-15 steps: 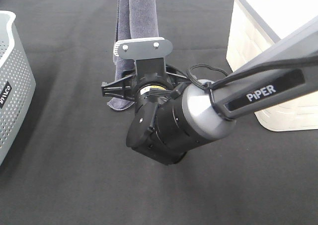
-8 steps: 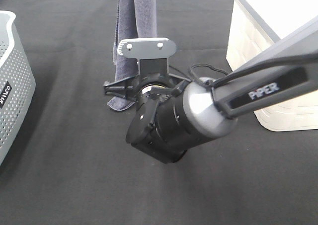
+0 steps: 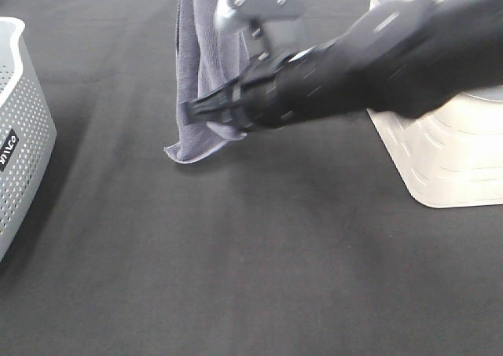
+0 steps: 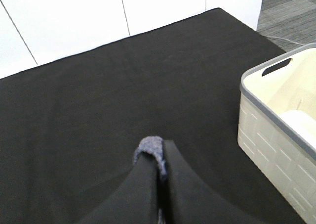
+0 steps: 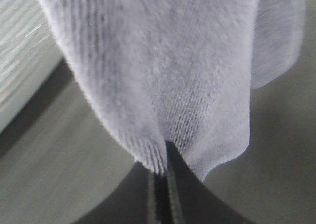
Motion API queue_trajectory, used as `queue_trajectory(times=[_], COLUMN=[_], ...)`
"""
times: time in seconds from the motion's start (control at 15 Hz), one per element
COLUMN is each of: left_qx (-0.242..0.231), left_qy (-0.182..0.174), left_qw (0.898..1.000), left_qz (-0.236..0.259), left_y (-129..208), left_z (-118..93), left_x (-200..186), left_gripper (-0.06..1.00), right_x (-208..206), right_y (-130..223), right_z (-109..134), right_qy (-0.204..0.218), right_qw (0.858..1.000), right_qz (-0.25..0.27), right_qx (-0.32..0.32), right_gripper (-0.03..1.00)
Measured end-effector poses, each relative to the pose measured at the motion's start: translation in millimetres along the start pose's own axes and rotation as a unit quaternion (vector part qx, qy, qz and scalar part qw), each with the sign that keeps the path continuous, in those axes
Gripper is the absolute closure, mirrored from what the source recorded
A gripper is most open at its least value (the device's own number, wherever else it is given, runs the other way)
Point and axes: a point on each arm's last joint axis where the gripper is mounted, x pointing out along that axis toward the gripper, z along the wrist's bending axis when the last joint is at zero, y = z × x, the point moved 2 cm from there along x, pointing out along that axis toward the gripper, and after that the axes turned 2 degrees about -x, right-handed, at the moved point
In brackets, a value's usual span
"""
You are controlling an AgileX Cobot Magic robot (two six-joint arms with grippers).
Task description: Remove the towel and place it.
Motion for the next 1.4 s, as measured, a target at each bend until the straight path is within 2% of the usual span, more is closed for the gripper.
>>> queue_trajectory(times=[0.07,0.2,0.27,0.33,0.4,0.53,0.6,0.67,0.73,0.8,0.93,1.0,1.2,1.4], left_qx=[-0.019,-0.066,-0.107,-0.117,-0.12,-0.141,-0.159,-0.166,-0.181,-0.207,-0.246,-0.265,-0.295,-0.277], left_qy=[0.006,0.023,0.029,0.029,0.028,0.023,0.007,-0.001,-0.015,-0.028,-0.037,-0.042,-0.063,-0.052], left_qw=[1.0,0.997,0.993,0.992,0.992,0.989,0.987,0.986,0.983,0.978,0.969,0.963,0.953,0.959], left_qz=[0.011,0.031,0.037,0.035,0.033,0.024,0.021,0.023,0.027,0.016,-0.009,-0.017,-0.014,-0.04], left_y=[2,4,2,0,0,-2,2,8,20,38,63,78,116,116], left_z=[5,17,34,40,42,45,50,52,55,60,67,70,74,74], left_x=[2,5,4,2,1,-4,-9,-7,-9,-14,-27,-29,-20,-14], left_gripper=[0.94,0.94,0.94,0.94,0.94,0.94,0.94,0.94,0.94,0.94,0.94,0.94,0.94,0.94], right_x=[-15,-50,-78,-88,-96,-110,-123,-130,-134,-141,-146,-148,-147,-141], right_y=[-4,-20,-34,-38,-43,-58,-73,-81,-86,-98,-111,-116,-127,-136], right_z=[-8,-27,-39,-42,-47,-55,-65,-72,-74,-78,-78,-78,-78,-78], right_qy=[-0.032,-0.067,-0.093,-0.103,-0.091,-0.059,-0.018,0.011,0.026,0.05,0.058,0.064,0.081,0.096], right_qw=[0.999,0.995,0.984,0.973,0.961,0.945,0.926,0.915,0.91,0.897,0.88,0.876,0.877,0.879], right_qz=[0.02,0.039,0.083,0.122,0.155,0.181,0.202,0.211,0.21,0.202,0.184,0.17,0.133,0.094], right_qx=[-0.009,-0.059,-0.131,-0.168,-0.211,-0.266,-0.318,-0.345,-0.357,-0.389,-0.435,-0.446,-0.455,-0.457], right_gripper=[0.95,0.95,0.95,0.95,0.95,0.95,0.95,0.95,0.95,0.95,0.95,0.95,0.95,0.95])
